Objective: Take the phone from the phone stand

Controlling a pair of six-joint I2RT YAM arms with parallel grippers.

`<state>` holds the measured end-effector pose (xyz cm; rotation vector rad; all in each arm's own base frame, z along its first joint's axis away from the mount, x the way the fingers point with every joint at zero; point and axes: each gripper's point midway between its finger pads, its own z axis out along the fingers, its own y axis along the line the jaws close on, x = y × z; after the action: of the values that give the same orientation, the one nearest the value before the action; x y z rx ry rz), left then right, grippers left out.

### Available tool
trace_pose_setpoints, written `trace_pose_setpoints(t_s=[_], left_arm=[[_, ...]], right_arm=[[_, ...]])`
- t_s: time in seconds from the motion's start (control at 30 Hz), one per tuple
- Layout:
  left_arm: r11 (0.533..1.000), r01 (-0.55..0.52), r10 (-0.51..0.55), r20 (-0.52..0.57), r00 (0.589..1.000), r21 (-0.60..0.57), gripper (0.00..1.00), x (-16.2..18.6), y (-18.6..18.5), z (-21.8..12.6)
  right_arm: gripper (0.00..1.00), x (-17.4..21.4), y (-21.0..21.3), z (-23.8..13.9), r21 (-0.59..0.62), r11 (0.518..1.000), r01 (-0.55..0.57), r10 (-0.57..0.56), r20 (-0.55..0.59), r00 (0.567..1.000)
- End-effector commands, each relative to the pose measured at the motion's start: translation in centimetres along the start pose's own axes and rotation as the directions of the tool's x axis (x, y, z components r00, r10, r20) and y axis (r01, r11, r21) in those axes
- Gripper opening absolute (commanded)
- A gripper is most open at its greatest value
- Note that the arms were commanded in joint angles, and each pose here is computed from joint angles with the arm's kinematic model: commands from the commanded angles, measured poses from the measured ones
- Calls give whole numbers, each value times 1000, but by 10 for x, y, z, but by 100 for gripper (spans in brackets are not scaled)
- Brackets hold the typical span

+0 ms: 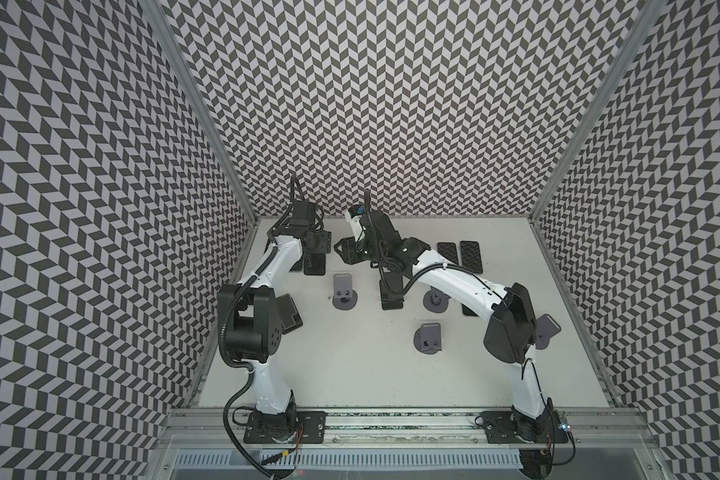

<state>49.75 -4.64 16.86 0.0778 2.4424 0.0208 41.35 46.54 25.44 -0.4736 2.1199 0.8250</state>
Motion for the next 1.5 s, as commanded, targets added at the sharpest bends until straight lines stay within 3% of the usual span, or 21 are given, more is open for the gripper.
trace_pose_setpoints(t_s=[0.0, 0.47, 0.87, 1.47], left_arm=[[1000, 11, -11, 57, 998, -5, 44, -20, 3, -6], [1000, -9, 10, 42, 999, -18, 44, -23, 4, 6], [999, -9, 9, 8, 1000, -38, 45, -19, 12, 23], [999, -1, -1, -40, 999, -42, 45, -14, 17, 56]], right_arm=[[47, -11, 0, 9, -3, 999, 34, -34, 65, 997], [49, 3, 4, 20, -83, 988, 133, -128, 61, 990], [52, 15, -10, 42, -60, 995, 83, -81, 30, 996], [54, 34, -26, 47, -16, 998, 55, -55, -37, 998]])
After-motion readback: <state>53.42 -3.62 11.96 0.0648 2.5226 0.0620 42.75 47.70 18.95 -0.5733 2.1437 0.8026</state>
